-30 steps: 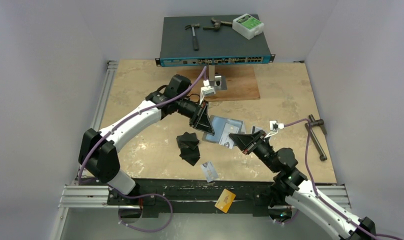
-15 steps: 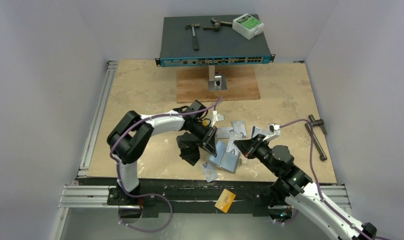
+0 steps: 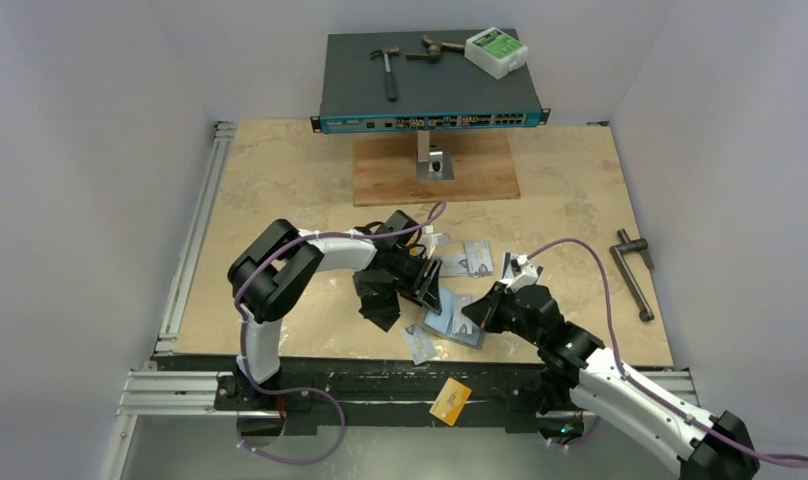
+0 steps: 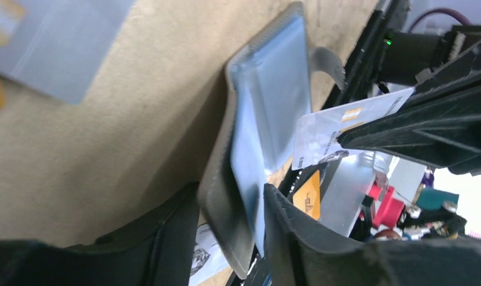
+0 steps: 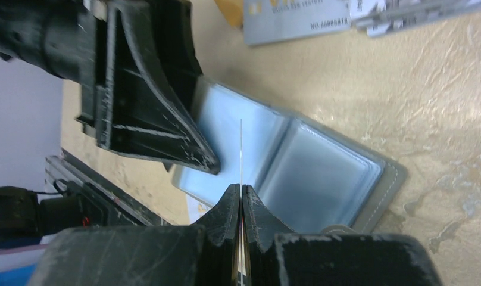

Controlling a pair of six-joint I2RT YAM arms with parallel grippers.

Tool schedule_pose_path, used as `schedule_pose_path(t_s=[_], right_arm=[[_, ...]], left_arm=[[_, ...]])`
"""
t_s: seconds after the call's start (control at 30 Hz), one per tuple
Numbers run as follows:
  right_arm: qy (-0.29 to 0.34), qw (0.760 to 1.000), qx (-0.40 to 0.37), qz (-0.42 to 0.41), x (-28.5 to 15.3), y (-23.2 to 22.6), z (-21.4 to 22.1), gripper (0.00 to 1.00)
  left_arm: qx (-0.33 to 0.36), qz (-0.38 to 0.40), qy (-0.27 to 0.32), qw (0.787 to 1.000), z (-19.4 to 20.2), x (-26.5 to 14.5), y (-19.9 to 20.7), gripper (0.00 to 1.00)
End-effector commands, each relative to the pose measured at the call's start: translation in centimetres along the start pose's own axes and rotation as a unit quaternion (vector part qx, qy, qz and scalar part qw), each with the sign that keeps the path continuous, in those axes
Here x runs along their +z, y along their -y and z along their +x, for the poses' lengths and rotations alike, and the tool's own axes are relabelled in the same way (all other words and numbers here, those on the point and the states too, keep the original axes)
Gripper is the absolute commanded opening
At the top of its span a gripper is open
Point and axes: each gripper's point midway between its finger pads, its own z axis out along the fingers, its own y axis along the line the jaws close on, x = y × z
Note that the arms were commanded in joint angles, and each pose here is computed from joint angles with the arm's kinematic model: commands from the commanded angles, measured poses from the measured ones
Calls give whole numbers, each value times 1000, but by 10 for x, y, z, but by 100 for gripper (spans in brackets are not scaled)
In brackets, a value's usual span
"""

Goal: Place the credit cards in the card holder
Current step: Insert the credit card into the card holder.

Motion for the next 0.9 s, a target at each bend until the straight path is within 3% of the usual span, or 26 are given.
schedule_pose_path(t_s=[0.0, 0.27, 0.57, 0.87], right_arm=[[-41, 999, 3, -6, 1, -2, 15, 0], [-61, 998, 18, 13, 1, 7, 24, 0], [-89, 995, 24, 41, 5, 15, 34, 0], [-116, 991, 34, 59, 12, 20, 39, 0]], left_arm=[[2, -66, 39, 997, -11, -17, -7, 47], [2, -144, 51, 988, -9, -36, -23, 51], [41, -194, 42, 979, -14, -43, -32, 39], [51, -187, 20, 981, -13, -33, -29, 29]])
